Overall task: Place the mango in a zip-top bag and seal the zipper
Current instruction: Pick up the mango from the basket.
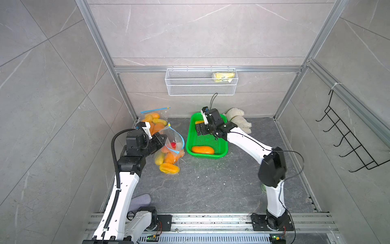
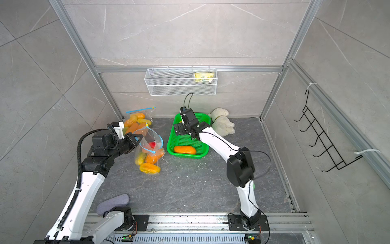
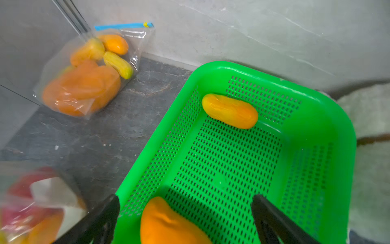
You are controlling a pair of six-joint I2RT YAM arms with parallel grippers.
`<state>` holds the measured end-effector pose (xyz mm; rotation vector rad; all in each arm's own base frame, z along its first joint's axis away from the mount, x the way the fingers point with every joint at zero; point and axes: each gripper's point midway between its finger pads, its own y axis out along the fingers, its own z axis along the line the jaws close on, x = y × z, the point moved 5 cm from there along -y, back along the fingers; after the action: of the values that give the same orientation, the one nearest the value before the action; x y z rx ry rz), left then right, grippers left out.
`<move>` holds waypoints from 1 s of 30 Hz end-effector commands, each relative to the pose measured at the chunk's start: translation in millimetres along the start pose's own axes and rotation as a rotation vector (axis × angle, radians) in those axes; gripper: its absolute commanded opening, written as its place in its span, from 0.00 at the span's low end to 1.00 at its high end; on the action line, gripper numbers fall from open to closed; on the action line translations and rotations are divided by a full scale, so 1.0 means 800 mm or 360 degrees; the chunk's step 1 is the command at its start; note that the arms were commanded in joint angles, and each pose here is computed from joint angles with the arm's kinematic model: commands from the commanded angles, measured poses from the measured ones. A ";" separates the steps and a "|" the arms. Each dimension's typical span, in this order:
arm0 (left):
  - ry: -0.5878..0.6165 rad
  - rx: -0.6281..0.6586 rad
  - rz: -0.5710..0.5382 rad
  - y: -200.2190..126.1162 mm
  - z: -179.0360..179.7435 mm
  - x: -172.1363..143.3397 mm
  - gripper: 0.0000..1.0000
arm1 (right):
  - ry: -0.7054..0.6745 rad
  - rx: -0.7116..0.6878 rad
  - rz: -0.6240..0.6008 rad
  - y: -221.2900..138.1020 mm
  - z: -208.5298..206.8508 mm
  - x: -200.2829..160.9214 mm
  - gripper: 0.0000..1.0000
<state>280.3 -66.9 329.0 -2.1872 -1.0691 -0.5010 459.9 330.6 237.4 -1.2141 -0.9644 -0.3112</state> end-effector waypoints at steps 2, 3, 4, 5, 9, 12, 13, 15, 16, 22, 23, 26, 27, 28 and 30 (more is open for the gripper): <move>0.0066 -0.0034 -0.0062 -0.006 -0.007 0.005 0.00 | -0.0380 0.0162 0.0456 0.011 0.010 -0.068 1.00; 0.0064 -0.0033 -0.0057 -0.006 -0.006 0.005 0.00 | -0.0406 0.0202 0.0477 0.009 0.012 -0.078 1.00; 0.0065 -0.0035 -0.0054 -0.006 -0.006 0.004 0.00 | -0.0425 0.0253 0.0496 0.007 0.015 -0.087 1.00; 0.0063 -0.0037 -0.0052 -0.005 -0.006 0.004 0.00 | -0.0437 0.0328 0.0520 0.001 0.021 -0.097 1.00; 0.0056 -0.0047 -0.0051 -0.002 -0.006 0.005 0.00 | -0.0456 0.0333 0.0623 -0.010 0.014 -0.134 1.00; 0.0044 -0.0053 -0.0046 0.001 -0.004 0.003 0.00 | -0.0481 0.0260 0.0740 -0.012 0.004 -0.157 0.99; 0.0040 -0.0053 -0.0046 0.002 -0.003 0.003 0.00 | -0.0491 0.0245 0.0758 -0.010 0.001 -0.163 0.99; 0.0035 -0.0058 -0.0043 0.002 -0.004 0.003 0.00 | -0.0528 0.0266 0.0783 -0.002 0.002 -0.173 1.00; 0.0032 -0.0059 -0.0041 0.002 -0.004 0.003 0.00 | -0.0541 0.0277 0.0792 0.002 0.003 -0.175 1.00; 0.0046 -0.0064 -0.0044 -0.003 -0.007 0.003 0.00 | -0.0613 0.0415 0.0838 0.031 0.016 -0.182 1.00; 0.0047 -0.0060 -0.0050 -0.004 -0.007 0.003 0.00 | -0.0606 0.0413 0.0827 0.037 0.017 -0.181 1.00; 0.0048 -0.0055 -0.0047 -0.004 -0.006 0.003 0.00 | -0.0600 0.0415 0.0836 0.050 0.019 -0.182 1.00; 0.0047 -0.0054 -0.0045 -0.003 -0.006 0.003 0.00 | -0.0594 0.0411 0.0844 0.052 0.019 -0.181 1.00; 0.0048 -0.0053 -0.0042 -0.003 -0.006 0.003 0.00 | -0.0596 0.0417 0.0855 0.054 0.020 -0.181 1.00; 0.0050 -0.0049 -0.0041 -0.003 -0.006 0.003 0.00 | -0.0573 0.0398 0.0861 0.056 0.019 -0.180 0.98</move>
<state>281.4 -66.9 321.5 -2.1858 -1.0655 -0.4926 403.1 319.4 104.7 -1.2682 -0.9341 0.4116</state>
